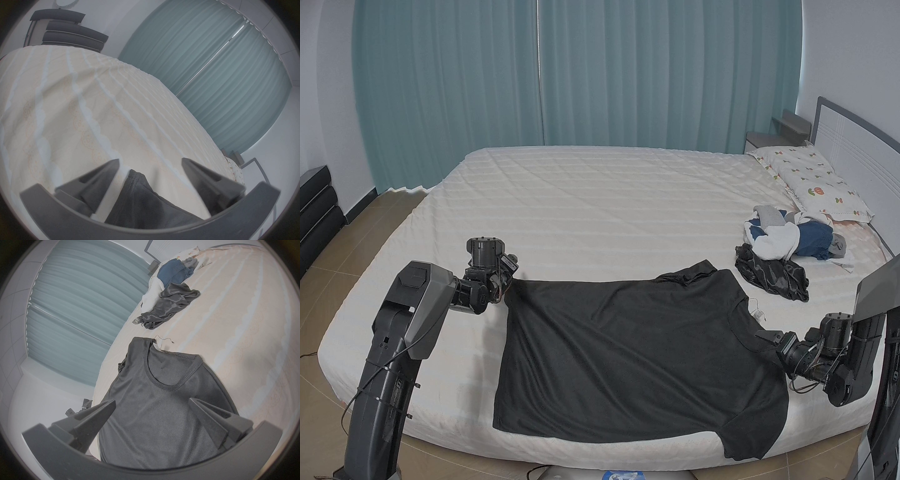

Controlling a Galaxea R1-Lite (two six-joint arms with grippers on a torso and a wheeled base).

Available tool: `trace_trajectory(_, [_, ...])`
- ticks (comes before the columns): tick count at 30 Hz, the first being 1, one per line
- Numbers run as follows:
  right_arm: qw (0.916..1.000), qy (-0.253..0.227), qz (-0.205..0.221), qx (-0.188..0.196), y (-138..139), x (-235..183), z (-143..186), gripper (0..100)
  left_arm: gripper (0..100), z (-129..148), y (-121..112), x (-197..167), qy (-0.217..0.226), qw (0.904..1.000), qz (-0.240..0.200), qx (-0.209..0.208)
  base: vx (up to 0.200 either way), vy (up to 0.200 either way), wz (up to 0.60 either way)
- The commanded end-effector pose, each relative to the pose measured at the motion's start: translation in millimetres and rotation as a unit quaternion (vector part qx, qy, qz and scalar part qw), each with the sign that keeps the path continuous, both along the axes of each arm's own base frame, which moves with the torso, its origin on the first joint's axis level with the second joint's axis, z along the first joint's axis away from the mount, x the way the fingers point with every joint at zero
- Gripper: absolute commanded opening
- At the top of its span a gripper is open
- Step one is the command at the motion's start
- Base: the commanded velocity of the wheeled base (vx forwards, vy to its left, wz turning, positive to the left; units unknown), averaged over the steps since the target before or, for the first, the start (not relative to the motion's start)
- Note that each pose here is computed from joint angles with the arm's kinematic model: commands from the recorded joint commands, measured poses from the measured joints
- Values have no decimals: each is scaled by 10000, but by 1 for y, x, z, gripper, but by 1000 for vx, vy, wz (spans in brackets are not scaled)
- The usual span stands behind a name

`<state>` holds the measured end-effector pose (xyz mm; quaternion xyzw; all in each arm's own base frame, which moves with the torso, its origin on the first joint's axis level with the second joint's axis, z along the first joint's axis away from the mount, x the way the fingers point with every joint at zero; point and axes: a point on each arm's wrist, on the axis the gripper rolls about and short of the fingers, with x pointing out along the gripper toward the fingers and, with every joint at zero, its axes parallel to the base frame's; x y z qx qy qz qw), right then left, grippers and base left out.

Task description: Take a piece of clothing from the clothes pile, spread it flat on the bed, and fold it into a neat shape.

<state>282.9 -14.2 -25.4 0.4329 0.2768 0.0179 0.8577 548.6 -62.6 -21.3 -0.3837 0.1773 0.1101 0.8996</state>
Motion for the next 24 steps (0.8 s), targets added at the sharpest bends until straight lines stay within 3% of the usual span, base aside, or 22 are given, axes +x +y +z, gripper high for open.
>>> trace_trajectory(1, [10000,-84,0,-11,0,1,3,100,100,2,1,0,5,10000,24,-12,0,0,0])
trace_trajectory(3, [10000,-92,-15,-15,-1,1,3,100,100,2,2,-1,31,10000,64,-61,0,0,0])
trace_trajectory(8, [9988,-319,-328,-195,-7,6,12,100,100,23,20,-9,71,9969,365,-691,0,0,0])
trace_trajectory(12, [9964,-488,-609,-333,-14,12,17,100,100,37,26,-24,298,9926,13,-1179,0,0,0])
trace_trajectory(15, [9953,-573,-692,-369,-20,19,15,100,100,47,27,-42,555,9843,-394,-1630,0,0,0])
trace_trajectory(24, [9920,-754,-917,-435,-37,34,15,100,100,53,24,-66,893,9734,-882,-1915,0,0,0])
